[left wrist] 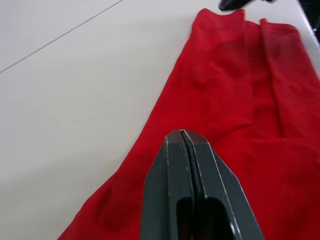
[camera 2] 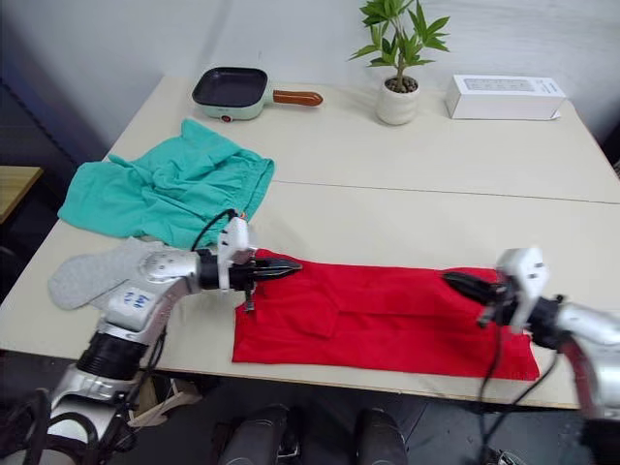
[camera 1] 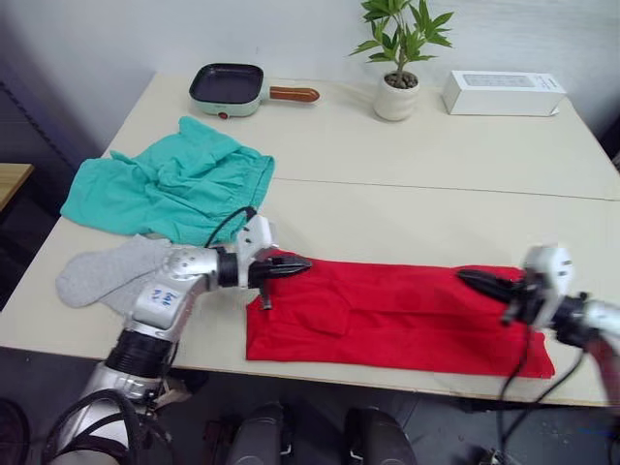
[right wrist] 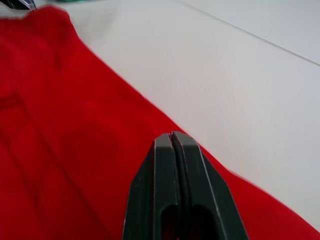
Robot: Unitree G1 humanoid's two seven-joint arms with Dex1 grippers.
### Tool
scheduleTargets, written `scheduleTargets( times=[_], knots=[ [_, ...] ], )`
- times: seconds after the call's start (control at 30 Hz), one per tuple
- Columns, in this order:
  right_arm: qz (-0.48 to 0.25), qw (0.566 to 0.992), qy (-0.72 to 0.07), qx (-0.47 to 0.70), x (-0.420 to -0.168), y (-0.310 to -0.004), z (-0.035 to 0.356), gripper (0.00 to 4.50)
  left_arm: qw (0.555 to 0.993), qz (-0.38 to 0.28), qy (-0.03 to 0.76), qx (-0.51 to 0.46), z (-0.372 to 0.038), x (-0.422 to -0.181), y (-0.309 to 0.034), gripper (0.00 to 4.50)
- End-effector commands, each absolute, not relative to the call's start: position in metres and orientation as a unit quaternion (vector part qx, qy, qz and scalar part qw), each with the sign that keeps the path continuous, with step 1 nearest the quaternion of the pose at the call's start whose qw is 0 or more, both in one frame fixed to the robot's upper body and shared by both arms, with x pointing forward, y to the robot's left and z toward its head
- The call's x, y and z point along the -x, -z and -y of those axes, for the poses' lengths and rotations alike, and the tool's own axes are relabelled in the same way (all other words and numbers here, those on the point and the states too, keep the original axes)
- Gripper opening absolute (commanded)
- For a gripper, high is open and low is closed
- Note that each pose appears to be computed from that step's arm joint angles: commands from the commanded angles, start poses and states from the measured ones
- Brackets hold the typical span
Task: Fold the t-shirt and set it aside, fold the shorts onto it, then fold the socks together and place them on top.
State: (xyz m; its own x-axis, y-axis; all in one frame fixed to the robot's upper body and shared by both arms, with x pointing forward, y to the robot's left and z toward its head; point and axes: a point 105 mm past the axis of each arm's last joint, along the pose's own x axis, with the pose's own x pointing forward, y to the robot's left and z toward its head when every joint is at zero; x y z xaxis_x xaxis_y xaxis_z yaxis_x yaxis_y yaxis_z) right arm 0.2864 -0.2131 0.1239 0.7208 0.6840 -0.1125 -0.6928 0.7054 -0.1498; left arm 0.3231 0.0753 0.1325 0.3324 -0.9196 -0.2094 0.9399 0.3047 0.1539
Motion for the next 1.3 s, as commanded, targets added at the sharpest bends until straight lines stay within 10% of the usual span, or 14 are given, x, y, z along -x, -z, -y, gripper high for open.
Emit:
scheduleTargets(
  times=[0.03,0.23,0.7,0.97,1.13,1.3],
  knots=[
    [0.007,0.919,-0.376,0.121,-0.284,-0.116,0.169,0.04,0.81,-0.039,0.57,-0.131,-0.069,-0.311,-0.128,0.0],
    [-0.004,0.953,-0.273,0.135,-0.303,-0.089,0.171,0.04,0.887,-0.078,0.426,-0.159,-0.097,-0.335,-0.101,0.0],
    [-0.071,0.99,0.061,0.102,-0.296,-0.065,0.356,0.04,0.929,-0.06,0.337,-0.14,-0.136,-0.362,-0.105,0.0],
    [0.092,0.988,-0.123,0.032,-0.307,-0.141,0.287,0.04,0.853,0.096,0.501,-0.108,-0.098,-0.331,-0.169,0.0],
    [0.051,0.966,-0.237,0.087,-0.295,-0.117,0.221,0.04,0.836,0.048,0.532,-0.13,-0.08,-0.321,-0.139,0.0],
    [0.026,0.981,-0.169,0.09,-0.293,-0.091,0.233,0.04,0.862,-0.008,0.48,-0.164,-0.092,-0.324,-0.101,0.0]
  ],
)
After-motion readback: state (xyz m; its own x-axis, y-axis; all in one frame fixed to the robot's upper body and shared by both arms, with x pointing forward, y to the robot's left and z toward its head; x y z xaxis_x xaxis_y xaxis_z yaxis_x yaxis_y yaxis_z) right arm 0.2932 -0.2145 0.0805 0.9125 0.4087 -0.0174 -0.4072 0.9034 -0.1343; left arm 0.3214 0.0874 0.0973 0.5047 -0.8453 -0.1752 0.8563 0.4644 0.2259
